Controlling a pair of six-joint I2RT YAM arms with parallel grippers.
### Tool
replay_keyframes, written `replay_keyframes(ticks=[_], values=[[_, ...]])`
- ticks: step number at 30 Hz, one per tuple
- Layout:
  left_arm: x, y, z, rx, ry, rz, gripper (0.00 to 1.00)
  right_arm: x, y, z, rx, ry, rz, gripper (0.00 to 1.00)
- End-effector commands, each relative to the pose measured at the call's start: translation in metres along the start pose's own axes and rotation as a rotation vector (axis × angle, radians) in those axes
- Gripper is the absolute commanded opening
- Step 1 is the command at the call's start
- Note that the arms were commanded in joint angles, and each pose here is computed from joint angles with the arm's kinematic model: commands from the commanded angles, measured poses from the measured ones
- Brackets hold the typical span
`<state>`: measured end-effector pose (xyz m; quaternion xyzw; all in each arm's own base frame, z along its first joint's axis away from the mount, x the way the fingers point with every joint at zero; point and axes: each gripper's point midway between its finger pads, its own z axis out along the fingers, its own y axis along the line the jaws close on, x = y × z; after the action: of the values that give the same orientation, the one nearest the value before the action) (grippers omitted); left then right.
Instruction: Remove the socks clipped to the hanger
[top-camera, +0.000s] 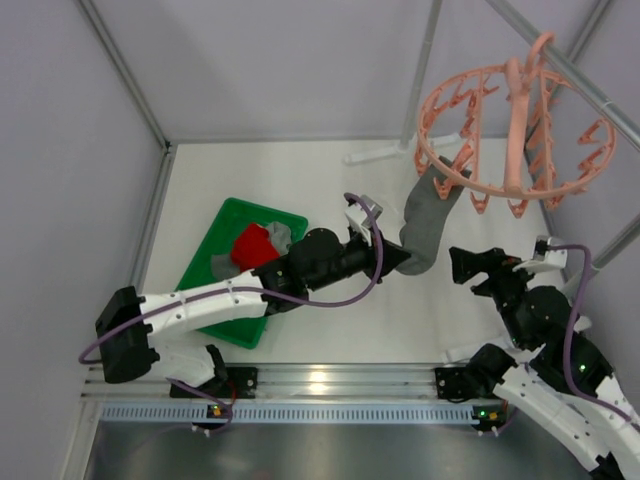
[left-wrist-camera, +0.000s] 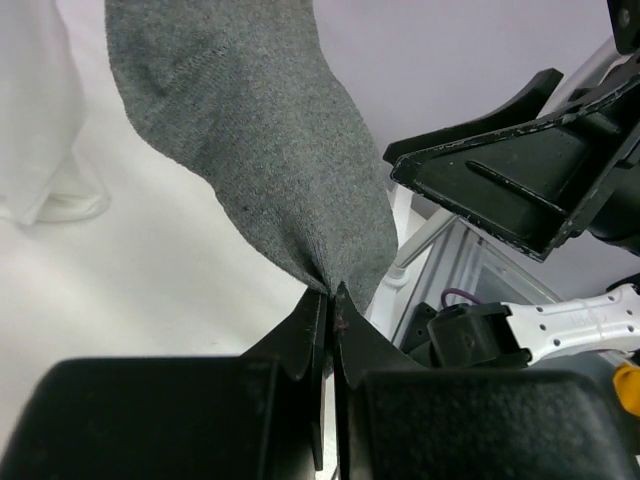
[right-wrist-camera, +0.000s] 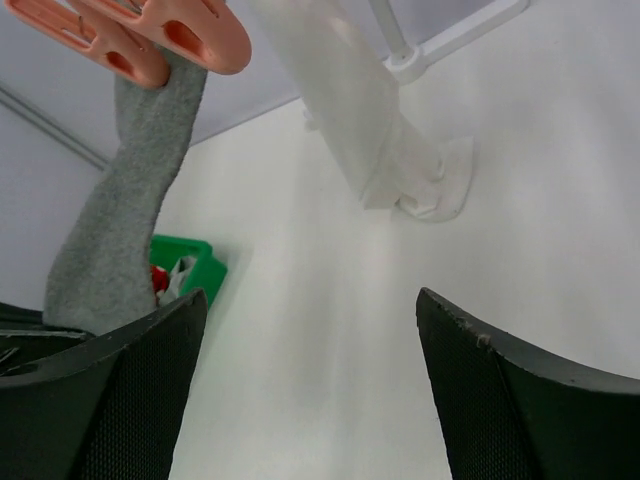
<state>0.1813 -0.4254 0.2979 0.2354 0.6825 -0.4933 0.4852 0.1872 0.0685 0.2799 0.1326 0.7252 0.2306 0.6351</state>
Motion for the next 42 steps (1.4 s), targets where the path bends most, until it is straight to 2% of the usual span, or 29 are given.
replay_keyframes(ticks=[1, 8, 14, 20, 25, 29, 35, 38, 42], values=[[-0.011, 0.009, -0.017, -0.066, -0.015, 0.05, 0.0, -0.023, -0.001, 0.004, 0.004, -0.147, 0.056, 0.81], [-0.001, 0.028, -0.025, -0.15, 0.031, 0.087, 0.0, 0.002, 0.02, 0.03, -0.063, -0.09, 0.053, 0.7], [0.026, 0.077, -0.031, -0.363, 0.109, 0.122, 0.0, 0.003, 0.023, 0.036, -0.052, -0.09, 0.057, 0.69], [0.046, 0.093, -0.043, -0.422, 0.144, 0.112, 0.0, -0.008, 0.029, 0.029, -0.072, -0.088, 0.074, 0.7], [0.057, 0.084, -0.041, -0.403, 0.164, 0.102, 0.0, -0.015, 0.044, 0.023, -0.137, -0.08, 0.12, 0.69], [0.06, 0.061, -0.03, -0.369, 0.165, 0.114, 0.0, -0.023, 0.062, 0.019, -0.192, -0.044, 0.134, 0.68], [0.061, 0.042, -0.017, -0.365, 0.154, 0.126, 0.0, -0.04, 0.099, 0.007, -0.346, -0.022, 0.181, 0.66], [0.059, 0.038, -0.014, -0.363, 0.147, 0.125, 0.0, -0.045, 0.126, 0.005, -0.46, -0.006, 0.181, 0.64], [0.056, 0.032, -0.012, -0.357, 0.137, 0.123, 0.0, -0.054, 0.144, 0.011, -0.503, -0.017, 0.151, 0.61]])
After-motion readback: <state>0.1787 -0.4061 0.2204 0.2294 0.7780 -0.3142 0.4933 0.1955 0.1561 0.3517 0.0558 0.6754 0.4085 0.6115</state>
